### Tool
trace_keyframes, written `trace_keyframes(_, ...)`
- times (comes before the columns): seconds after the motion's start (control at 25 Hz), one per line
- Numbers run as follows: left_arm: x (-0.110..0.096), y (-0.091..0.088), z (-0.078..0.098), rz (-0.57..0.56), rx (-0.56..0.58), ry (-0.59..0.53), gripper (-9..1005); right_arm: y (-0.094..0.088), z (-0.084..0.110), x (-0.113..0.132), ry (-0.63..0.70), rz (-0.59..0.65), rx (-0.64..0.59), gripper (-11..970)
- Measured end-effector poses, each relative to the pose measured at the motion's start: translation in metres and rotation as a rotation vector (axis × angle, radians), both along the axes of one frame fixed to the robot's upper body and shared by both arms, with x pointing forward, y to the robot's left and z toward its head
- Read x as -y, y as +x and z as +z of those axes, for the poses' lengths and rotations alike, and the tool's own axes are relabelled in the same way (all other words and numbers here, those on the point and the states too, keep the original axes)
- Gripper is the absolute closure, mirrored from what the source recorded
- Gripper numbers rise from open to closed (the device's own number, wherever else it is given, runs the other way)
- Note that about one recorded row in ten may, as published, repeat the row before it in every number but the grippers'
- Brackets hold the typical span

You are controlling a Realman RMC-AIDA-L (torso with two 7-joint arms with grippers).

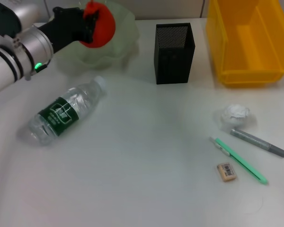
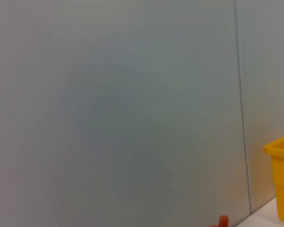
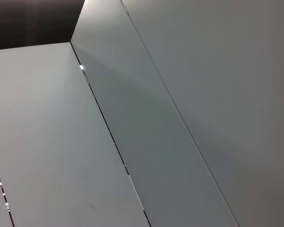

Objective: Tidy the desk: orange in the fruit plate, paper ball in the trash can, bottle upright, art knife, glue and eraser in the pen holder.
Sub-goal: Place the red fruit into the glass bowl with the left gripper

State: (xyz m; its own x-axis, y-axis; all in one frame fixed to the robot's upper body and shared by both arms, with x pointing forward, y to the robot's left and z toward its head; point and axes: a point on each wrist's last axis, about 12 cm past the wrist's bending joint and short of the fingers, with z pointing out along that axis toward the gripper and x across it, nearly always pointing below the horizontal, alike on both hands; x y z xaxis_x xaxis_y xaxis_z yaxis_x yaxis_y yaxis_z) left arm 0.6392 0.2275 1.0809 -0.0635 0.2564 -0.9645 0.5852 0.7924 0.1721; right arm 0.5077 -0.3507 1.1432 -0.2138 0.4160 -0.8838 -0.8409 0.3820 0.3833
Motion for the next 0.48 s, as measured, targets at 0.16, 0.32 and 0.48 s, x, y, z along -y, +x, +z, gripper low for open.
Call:
trace_keyframes(0.16, 0.0011, -0.0006, -0.0018, 0.017, 0.026, 0.013, 927, 0.0000, -0.0005, -0.0007, -0.003, 0.000, 0.003, 116)
trace_keyframes(0.32, -0.0015, 0.0010, -0.0022, 0.055, 0.027, 0.006, 826, -0.0004, -0.0023, -0.0025, 0.002, 0.004, -0.003, 116)
trace_keyframes(0.48, -0.0017, 0.0009, -0.0025, 0.056, 0.027, 0.007, 700, -0.0007, -0.0035, -0.0030, 0.008, 0.003, -0.007, 116)
